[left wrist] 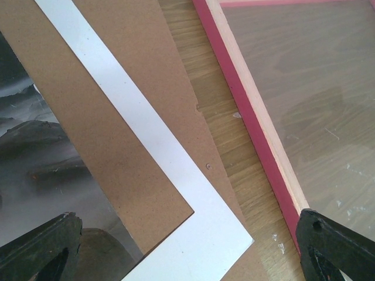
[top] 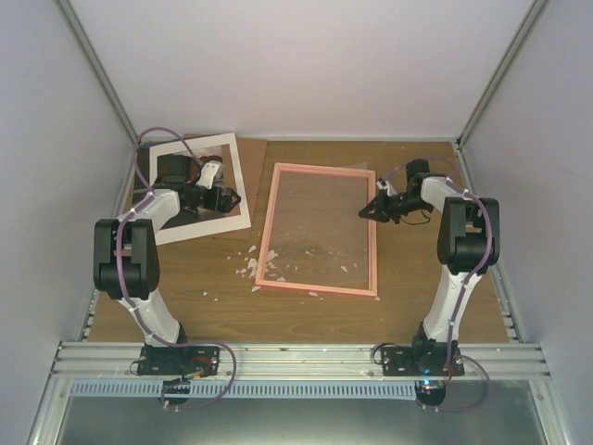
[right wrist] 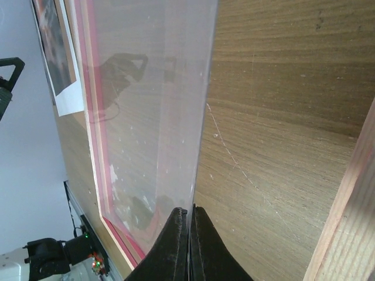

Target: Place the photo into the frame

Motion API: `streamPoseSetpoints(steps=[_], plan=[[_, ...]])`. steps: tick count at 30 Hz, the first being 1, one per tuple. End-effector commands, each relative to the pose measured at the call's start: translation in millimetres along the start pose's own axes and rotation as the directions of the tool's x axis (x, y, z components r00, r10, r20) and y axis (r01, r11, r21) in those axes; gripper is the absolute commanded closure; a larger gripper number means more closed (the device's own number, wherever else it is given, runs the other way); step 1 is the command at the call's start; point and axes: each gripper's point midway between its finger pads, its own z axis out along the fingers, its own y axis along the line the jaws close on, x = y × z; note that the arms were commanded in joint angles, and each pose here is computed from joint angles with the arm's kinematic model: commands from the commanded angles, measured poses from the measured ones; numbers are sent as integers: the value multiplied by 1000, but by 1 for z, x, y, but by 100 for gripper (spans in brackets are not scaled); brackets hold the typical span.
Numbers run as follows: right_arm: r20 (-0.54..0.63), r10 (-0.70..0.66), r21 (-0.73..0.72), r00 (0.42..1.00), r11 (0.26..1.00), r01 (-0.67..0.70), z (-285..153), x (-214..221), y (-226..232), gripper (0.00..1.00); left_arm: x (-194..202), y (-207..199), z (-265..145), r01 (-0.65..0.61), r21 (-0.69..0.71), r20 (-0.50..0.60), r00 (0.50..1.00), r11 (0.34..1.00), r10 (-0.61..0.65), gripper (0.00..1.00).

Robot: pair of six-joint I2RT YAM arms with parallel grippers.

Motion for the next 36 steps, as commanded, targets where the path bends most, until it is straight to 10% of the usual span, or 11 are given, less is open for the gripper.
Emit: streamPoseSetpoints(steps=[1,36], plan=[[-30,25,-13,999,1000,-26,0,6,-2,100,-2,1,5,-21,-4,11,1000,1000,21,1],[-31,42,87,999,995,-39,-8,8,-25,99,1,6,12,-13,-9,-3,1000,1000,13,1]])
